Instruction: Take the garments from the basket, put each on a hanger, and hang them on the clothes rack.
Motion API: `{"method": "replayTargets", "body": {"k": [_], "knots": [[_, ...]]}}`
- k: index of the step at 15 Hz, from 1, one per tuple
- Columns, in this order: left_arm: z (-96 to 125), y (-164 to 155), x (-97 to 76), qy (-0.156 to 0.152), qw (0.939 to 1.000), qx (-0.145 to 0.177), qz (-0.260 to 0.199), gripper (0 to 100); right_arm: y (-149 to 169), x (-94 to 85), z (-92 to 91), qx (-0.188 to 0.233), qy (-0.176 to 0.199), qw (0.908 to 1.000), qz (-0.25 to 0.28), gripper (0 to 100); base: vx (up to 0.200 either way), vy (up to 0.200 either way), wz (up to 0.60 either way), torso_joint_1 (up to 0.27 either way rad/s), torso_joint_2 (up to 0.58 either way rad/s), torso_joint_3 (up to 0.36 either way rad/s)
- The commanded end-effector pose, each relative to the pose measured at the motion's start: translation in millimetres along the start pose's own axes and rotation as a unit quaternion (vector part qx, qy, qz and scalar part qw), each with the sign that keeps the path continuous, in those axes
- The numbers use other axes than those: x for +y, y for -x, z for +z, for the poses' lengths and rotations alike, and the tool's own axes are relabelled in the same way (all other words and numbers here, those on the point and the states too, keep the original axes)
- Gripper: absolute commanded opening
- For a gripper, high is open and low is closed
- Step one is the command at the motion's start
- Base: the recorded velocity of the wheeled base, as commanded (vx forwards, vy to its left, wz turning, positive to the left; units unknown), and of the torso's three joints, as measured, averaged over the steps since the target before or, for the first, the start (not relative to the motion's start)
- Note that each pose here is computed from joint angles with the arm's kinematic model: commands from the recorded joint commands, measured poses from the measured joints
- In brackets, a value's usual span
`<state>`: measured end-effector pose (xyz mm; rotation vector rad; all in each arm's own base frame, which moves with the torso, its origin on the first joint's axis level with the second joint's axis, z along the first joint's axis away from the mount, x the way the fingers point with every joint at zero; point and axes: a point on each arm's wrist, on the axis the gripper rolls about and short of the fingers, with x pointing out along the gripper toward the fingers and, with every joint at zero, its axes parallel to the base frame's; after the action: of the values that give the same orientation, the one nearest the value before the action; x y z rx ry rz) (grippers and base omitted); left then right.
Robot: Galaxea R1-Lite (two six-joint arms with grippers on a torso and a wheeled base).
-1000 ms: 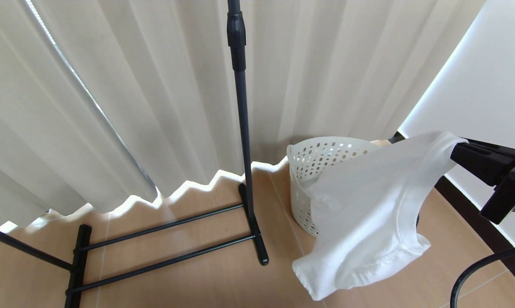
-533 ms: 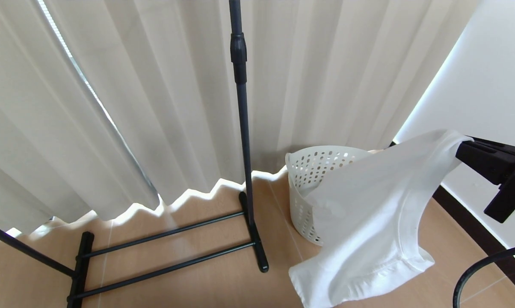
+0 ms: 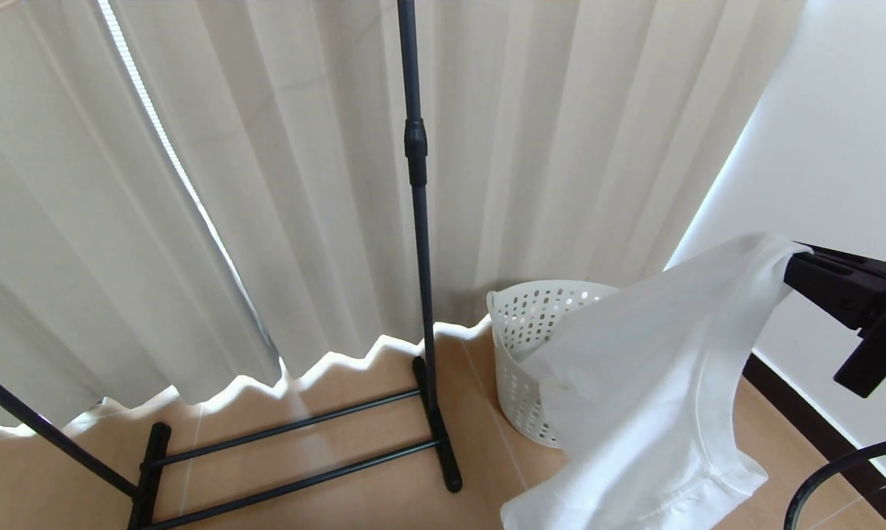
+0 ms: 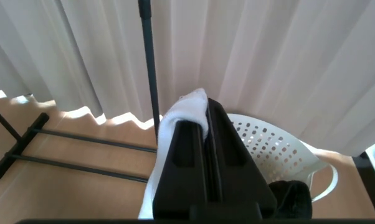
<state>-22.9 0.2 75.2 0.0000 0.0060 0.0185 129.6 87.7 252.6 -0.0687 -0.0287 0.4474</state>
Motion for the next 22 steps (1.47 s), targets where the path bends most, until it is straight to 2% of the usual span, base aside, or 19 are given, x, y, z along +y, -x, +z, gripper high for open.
{"method": "replayTargets", "body": {"k": [1,10,22], "knots": [[0.1,0.0,0.0,0.000,1.0000,-0.001,0.001,100,-1.1,0.3,-1.4,0.003,0.001,1.0000,0.000,0,0.000,0.000,0.00,0.012,-0.44,-0.173],[0.1,0.0,0.0,0.001,1.0000,-0.001,0.001,100,-1.8,0.5,-2.5,0.006,0.001,1.0000,0.001,0,0.000,0.000,0.00,0.077,-0.46,-0.181],[0.0,0.0,0.0,-0.001,1.0000,0.000,0.001,100,-1.8,-2.4,-2.9,0.007,0.002,0.9999,-0.008,0,0.000,0.000,0.00,0.172,-0.50,-0.310]]}}
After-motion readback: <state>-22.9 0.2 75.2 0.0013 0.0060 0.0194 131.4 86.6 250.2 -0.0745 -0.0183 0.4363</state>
